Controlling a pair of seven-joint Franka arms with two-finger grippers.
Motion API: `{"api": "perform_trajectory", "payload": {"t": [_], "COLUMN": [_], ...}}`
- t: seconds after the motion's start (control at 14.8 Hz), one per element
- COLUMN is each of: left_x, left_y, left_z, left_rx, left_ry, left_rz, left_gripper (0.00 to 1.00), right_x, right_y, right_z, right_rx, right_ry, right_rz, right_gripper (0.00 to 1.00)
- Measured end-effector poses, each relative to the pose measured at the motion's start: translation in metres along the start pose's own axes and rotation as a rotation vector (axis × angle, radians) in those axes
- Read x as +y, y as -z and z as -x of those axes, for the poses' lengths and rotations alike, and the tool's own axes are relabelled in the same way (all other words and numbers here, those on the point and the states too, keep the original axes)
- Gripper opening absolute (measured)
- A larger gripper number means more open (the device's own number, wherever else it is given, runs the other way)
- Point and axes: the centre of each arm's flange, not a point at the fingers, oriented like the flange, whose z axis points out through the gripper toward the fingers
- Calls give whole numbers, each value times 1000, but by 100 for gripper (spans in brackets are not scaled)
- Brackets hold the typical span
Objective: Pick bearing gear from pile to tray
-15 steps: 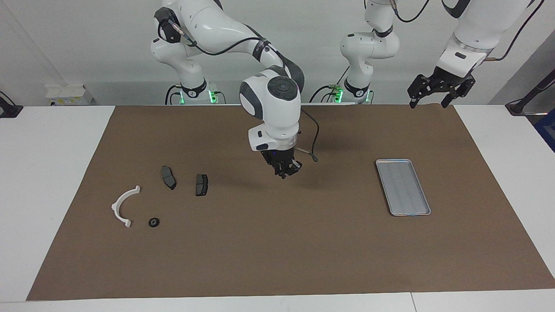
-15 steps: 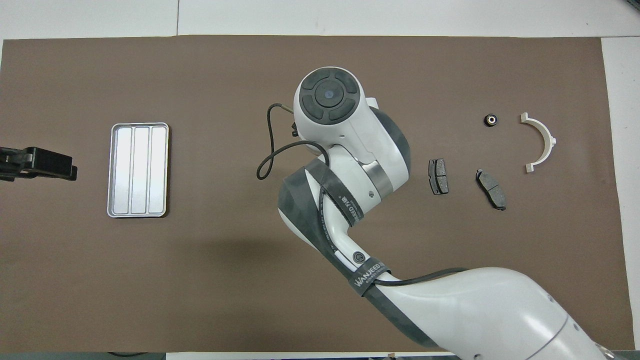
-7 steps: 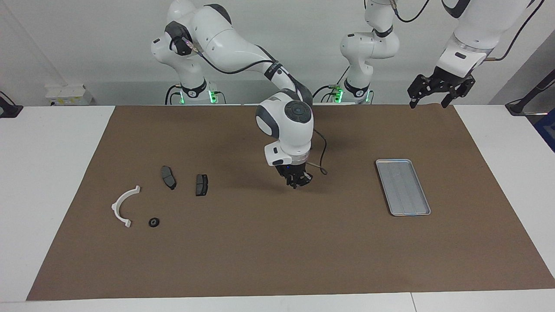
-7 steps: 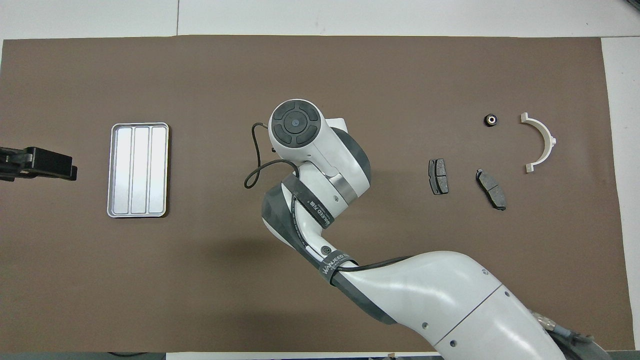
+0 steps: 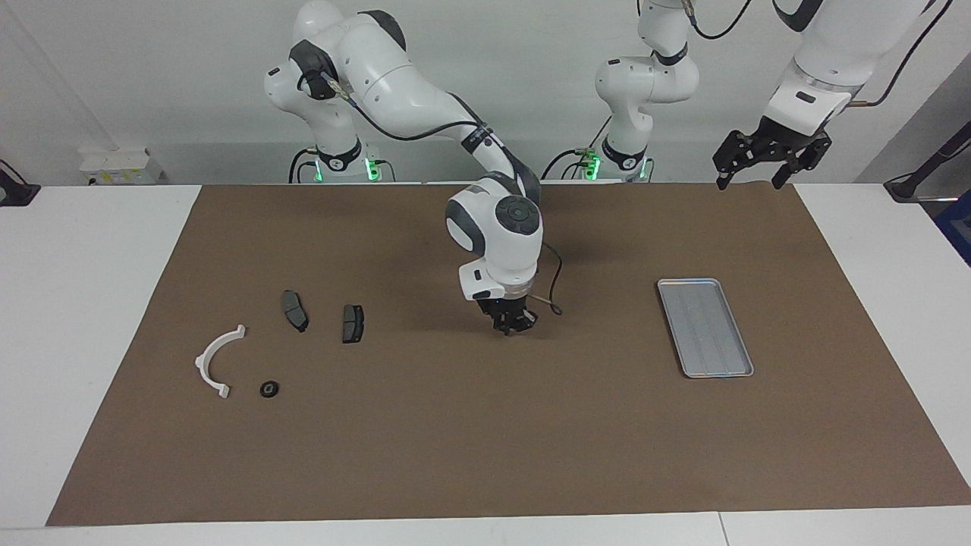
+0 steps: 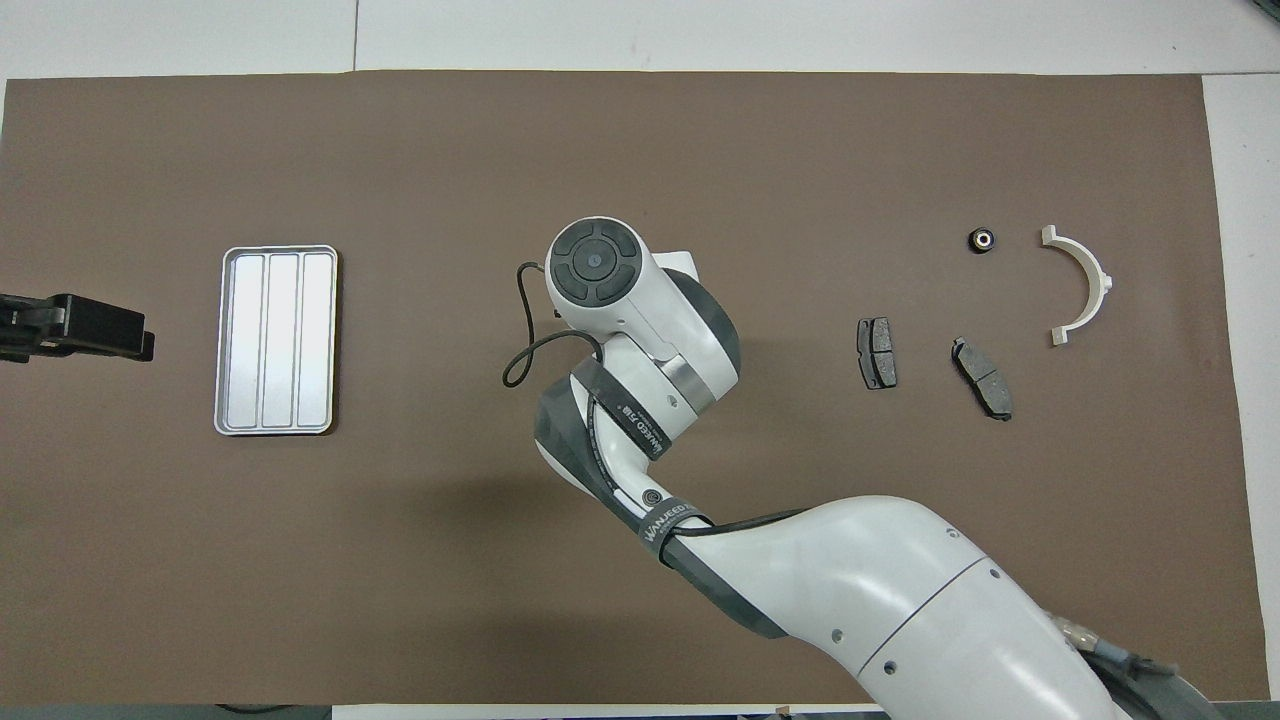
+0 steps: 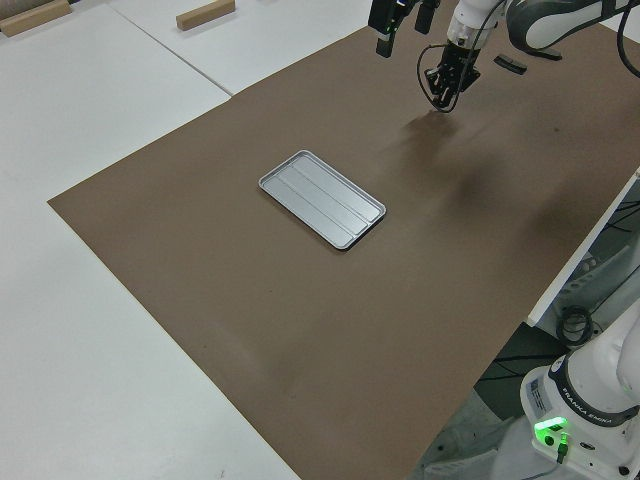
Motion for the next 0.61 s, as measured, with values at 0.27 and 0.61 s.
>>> {"api": "perform_trajectory", "payload": {"t": [0.27, 0.61], "left_x": [0, 0], "left_y": [0, 0], "left_z": [0, 0], "left_rx": [-1, -2], "left_ry": [0, 0], "left_rz": [0, 0], "left_gripper": [100, 100], "right_x": [2, 3], "right_y": [-9, -9], "right_z": [3, 3], "right_rx": [1, 2], "right_ry": [4, 5], "right_rz": [-4, -4], "right_gripper": [24, 24]}}
